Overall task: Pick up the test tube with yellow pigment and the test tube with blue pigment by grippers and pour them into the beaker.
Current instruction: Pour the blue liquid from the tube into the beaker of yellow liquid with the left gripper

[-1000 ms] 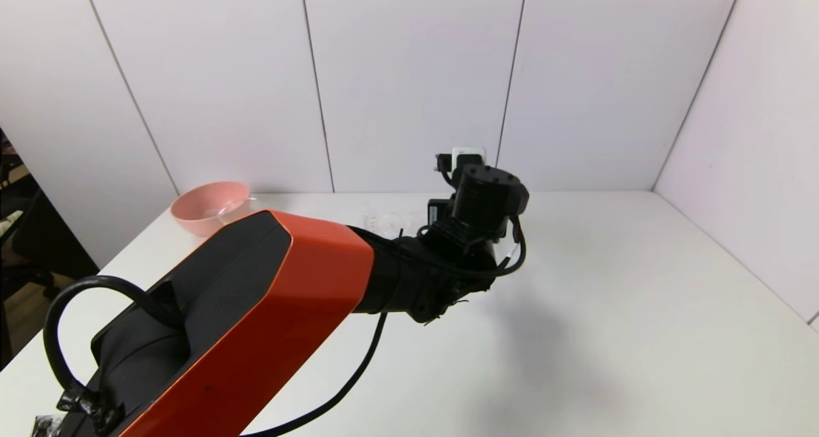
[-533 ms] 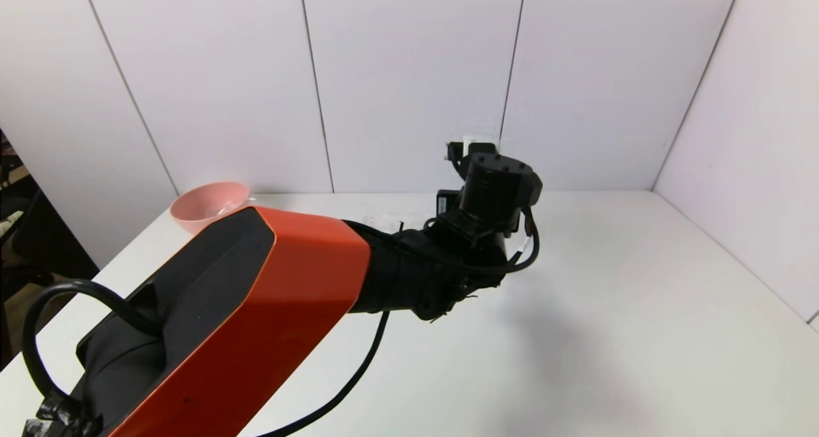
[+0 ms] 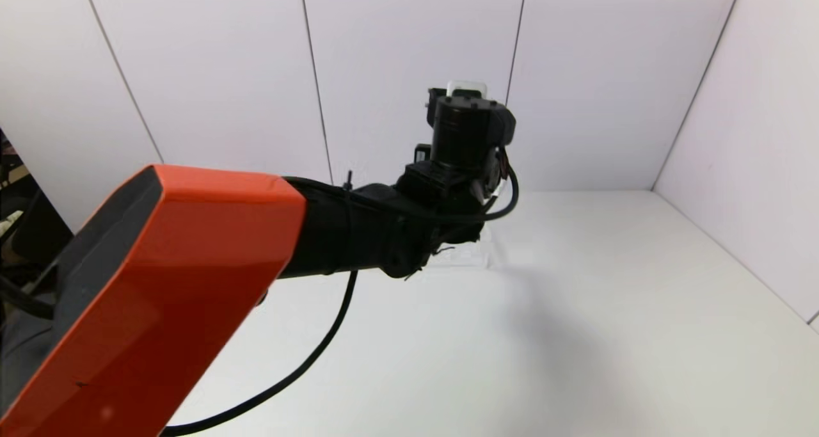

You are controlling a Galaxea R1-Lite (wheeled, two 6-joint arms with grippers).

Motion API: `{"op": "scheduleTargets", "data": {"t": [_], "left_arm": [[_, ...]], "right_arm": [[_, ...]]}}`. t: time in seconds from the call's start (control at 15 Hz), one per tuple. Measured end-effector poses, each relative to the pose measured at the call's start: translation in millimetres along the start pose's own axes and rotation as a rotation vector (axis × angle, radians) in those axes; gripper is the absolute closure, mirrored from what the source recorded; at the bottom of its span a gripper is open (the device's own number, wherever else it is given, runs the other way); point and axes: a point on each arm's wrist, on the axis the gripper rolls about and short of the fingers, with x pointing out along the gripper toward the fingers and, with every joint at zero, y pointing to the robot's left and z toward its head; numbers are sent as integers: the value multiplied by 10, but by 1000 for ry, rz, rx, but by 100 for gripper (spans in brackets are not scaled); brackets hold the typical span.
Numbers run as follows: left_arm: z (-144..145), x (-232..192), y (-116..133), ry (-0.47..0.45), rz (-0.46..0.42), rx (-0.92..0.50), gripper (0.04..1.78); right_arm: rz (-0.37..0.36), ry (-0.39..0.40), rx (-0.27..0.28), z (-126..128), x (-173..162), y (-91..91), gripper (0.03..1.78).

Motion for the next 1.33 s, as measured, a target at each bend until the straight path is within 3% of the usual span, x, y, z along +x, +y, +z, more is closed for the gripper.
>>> {"op": "scheduleTargets", "data": {"t": [0.33, 0.67, 0.93, 1.33], "left_arm": [[622, -173, 516, -40, 41, 38, 140], [1073, -313, 1489, -33, 58, 130, 140], [1168, -457, 2295, -20, 76, 162, 140], [967, -607, 3331, 59, 57, 150, 140]], "right_arm": [[0, 0, 0, 0, 0, 0, 4], [0, 0, 0, 0, 0, 0, 4], [0, 0, 0, 0, 0, 0, 4], [0, 0, 0, 0, 0, 0, 4]]}}
